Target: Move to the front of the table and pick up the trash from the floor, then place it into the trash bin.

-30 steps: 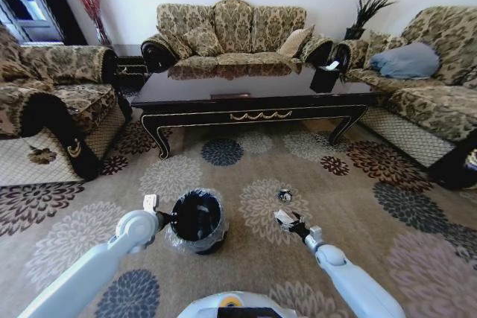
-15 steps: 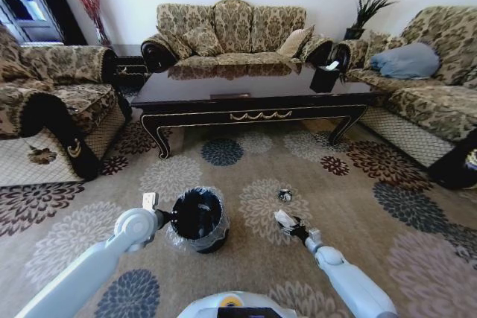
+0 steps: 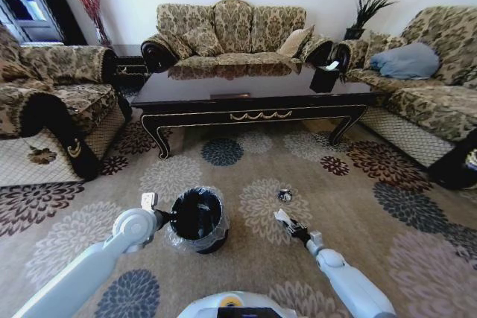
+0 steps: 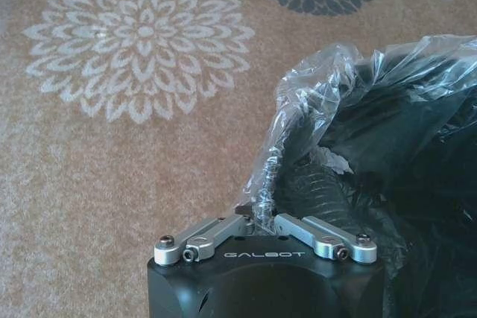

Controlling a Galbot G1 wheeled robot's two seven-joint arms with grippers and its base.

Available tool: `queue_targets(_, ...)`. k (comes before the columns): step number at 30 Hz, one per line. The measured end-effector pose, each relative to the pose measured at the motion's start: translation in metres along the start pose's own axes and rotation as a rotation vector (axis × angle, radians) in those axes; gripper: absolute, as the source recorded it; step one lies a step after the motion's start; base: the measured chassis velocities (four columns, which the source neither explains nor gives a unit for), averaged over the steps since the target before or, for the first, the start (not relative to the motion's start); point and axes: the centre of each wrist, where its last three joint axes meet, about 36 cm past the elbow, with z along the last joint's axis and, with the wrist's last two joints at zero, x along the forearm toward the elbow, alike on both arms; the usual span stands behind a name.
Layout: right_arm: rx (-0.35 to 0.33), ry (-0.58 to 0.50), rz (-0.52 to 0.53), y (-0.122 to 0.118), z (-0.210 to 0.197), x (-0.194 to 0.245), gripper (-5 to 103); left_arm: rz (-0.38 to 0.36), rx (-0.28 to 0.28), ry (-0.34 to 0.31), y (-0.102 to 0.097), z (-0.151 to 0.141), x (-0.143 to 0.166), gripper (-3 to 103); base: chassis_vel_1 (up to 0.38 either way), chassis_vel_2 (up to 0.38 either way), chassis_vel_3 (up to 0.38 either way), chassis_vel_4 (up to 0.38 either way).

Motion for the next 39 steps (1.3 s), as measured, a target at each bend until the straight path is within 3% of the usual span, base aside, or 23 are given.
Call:
queue_targets(2,0.002,-0.009,-0.004,0.002,-0.003,0.001,20,-0.003,-0.003,0.001,-0.001,0.002,0.000,0,0.000,0.000,0.000,0.000)
queue_targets(7,0.001,-0.016,-0.005,0.003,-0.005,0.003,10,-0.002,-0.005,0.003,-0.002,0.005,0.000,0,0.000,0.000,0.000,0.000)
queue_targets(8,-0.005,-0.017,-0.003,0.004,-0.006,0.004,1,-0.002,-0.005,0.002,-0.002,0.005,0.000,0,0.000,0.000,0.000,0.000)
queue_targets(22,-0.038,-0.087,-0.001,0.003,-0.028,0.027,0,-0.001,-0.018,-0.003,-0.007,0.003,0.000,0,0.000,0.000,0.000,0.000)
queue_targets(28,-0.047,-0.196,-0.037,0.008,-0.075,0.043,0,0.014,-0.009,0.009,-0.012,-0.002,-0.002,0,0.000,0.000,0.000,0.000)
queue_targets(32,-0.091,-0.263,-0.051,0.015,-0.109,0.054,0,0.025,-0.001,0.011,-0.017,-0.009,-0.005,0,0.000,0.000,0.000,0.000)
queue_targets(39,-0.097,-0.413,-0.139,0.044,-0.184,0.091,0,0.051,-0.014,0.001,-0.034,-0.029,-0.012,0,0.000,0.000,0.000,0.000)
